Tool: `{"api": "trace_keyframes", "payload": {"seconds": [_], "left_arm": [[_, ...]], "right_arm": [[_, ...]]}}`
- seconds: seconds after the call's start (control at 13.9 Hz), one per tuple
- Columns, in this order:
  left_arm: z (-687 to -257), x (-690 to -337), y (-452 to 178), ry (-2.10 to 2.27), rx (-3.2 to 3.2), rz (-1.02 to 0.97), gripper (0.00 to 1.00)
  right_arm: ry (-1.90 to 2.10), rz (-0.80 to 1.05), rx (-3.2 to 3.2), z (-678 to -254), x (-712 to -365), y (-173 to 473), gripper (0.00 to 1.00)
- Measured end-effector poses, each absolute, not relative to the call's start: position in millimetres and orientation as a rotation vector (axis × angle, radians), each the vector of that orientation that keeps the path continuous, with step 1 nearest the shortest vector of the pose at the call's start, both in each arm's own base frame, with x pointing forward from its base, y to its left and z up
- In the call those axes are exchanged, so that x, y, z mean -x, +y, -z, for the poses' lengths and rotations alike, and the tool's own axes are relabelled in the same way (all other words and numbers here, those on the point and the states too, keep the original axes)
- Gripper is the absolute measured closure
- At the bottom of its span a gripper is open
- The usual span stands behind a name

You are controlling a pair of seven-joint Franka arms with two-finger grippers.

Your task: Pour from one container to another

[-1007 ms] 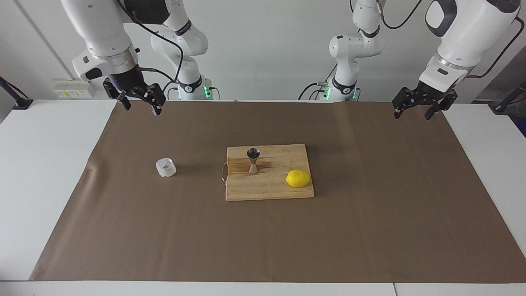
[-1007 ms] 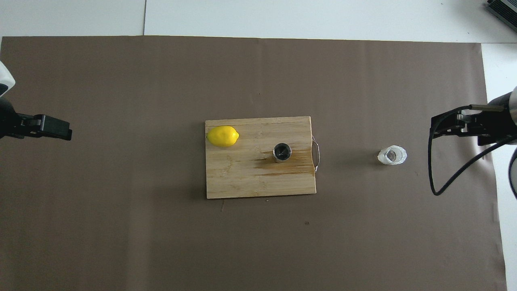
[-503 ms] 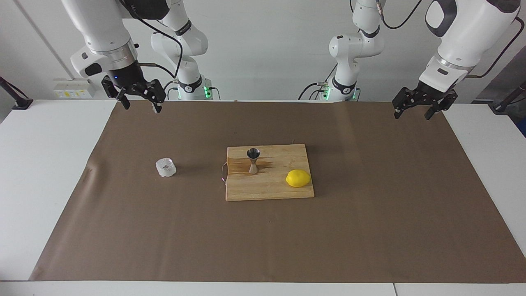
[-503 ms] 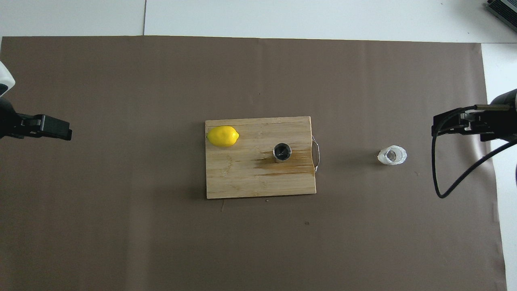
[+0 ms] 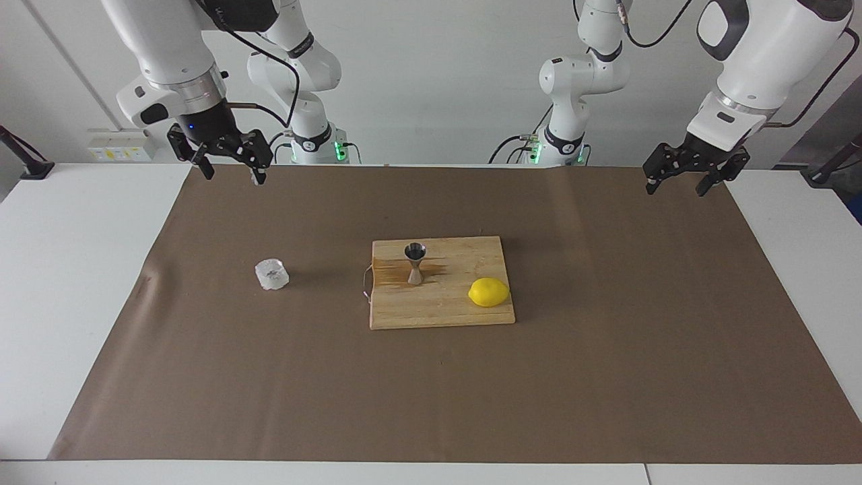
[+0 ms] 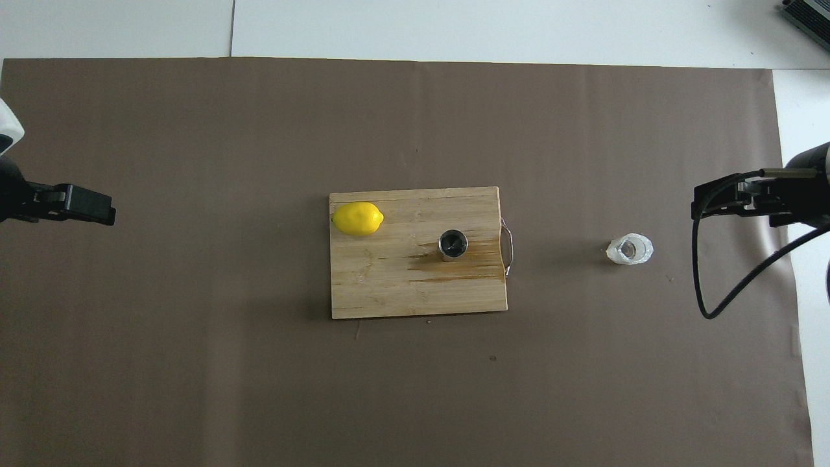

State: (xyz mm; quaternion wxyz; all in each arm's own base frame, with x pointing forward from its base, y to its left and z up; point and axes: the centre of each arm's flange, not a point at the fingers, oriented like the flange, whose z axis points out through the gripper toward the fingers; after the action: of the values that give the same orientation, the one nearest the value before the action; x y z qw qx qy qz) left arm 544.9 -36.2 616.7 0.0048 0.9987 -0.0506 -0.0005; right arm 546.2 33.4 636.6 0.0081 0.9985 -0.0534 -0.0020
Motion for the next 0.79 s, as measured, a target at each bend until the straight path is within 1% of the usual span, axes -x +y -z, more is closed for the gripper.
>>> {"api": "trace_keyframes", "payload": {"seconds": [0.79], "left_arm": [[-616.7, -544.9, -36.2, -0.159, -3.128, 0.001, 0.00]], "right_arm": [[-0.149, 0.018, -3.122, -633.5, -546.0, 32.0, 0.00]]}}
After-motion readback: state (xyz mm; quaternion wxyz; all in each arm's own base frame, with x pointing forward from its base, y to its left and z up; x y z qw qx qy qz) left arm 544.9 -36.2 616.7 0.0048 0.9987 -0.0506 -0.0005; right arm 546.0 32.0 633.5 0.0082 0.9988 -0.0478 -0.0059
